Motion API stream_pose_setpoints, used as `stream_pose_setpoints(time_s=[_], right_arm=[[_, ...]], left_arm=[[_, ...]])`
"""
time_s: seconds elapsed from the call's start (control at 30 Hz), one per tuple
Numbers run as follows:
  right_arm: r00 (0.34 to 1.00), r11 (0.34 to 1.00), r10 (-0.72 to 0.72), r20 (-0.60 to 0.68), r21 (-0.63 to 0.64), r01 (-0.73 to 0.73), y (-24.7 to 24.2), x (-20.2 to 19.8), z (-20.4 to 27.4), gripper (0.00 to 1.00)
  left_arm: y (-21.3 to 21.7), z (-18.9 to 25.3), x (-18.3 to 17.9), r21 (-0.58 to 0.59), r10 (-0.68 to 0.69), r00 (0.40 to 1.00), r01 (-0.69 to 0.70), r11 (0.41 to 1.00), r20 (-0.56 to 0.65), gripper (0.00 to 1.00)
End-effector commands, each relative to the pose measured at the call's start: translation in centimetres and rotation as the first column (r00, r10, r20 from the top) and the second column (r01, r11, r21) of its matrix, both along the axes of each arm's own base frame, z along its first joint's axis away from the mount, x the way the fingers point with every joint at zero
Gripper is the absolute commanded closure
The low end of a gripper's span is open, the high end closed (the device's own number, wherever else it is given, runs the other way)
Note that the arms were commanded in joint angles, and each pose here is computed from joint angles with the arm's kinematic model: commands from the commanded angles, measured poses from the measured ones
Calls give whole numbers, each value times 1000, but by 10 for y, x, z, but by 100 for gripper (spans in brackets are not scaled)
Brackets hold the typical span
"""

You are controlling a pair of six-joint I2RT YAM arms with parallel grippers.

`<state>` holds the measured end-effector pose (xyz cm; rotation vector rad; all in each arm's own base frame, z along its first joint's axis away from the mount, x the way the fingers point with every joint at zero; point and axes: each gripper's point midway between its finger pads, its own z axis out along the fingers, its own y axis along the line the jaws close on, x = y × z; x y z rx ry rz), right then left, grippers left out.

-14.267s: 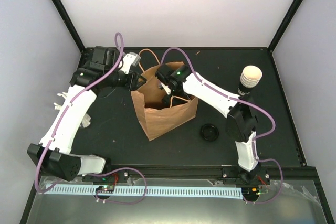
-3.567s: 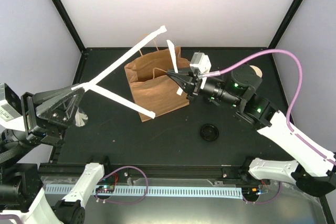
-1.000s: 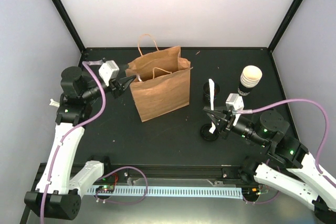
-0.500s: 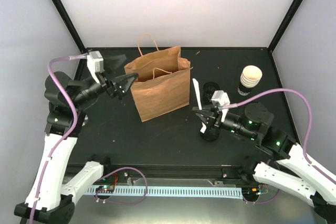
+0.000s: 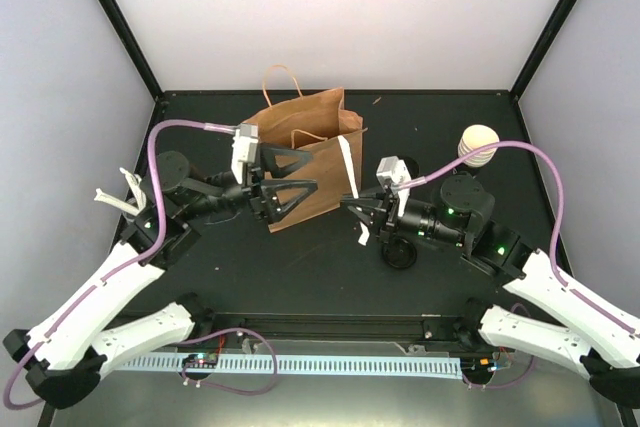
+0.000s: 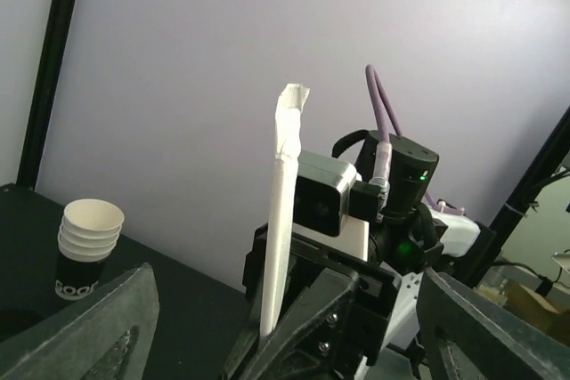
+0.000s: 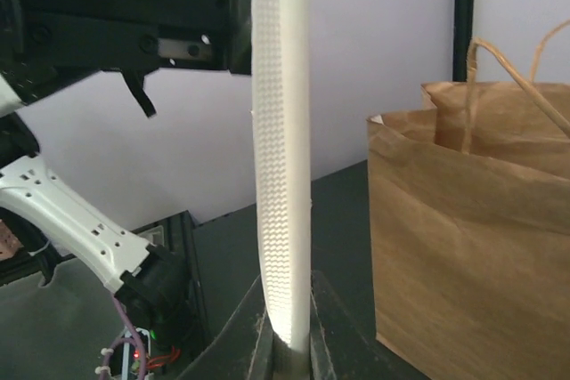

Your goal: Pack the takeout coffee

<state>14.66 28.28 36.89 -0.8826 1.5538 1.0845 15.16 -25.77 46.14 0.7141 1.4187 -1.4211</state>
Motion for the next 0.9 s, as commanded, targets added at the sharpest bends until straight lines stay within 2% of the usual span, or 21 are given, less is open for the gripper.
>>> stream_pose_setpoints(time_s=[0.0, 0.13, 0.33, 0.6, 0.87], right_arm=[[996, 996, 73, 42, 49, -75, 5, -12, 24, 92], [996, 995, 84, 38, 44, -86, 7, -13, 23, 92], [996, 996, 90, 25, 17, -91, 8, -13, 15, 93], [994, 994, 106, 7, -29, -106, 9, -15, 1, 94], [994, 992, 110, 0, -65, -110, 6, -18, -9, 94]], left_arm=[[-12, 16, 2, -69, 18, 999, -15, 997, 39, 23], [-23, 24, -1, -99, -4, 997, 12, 995, 76, 40], [-30, 35, 0, -73, -13, 996, 19, 997, 90, 43], [-31, 35, 0, -15, -16, 996, 17, 1000, 89, 66], [-32, 38, -4, 9, -33, 994, 32, 999, 106, 75]])
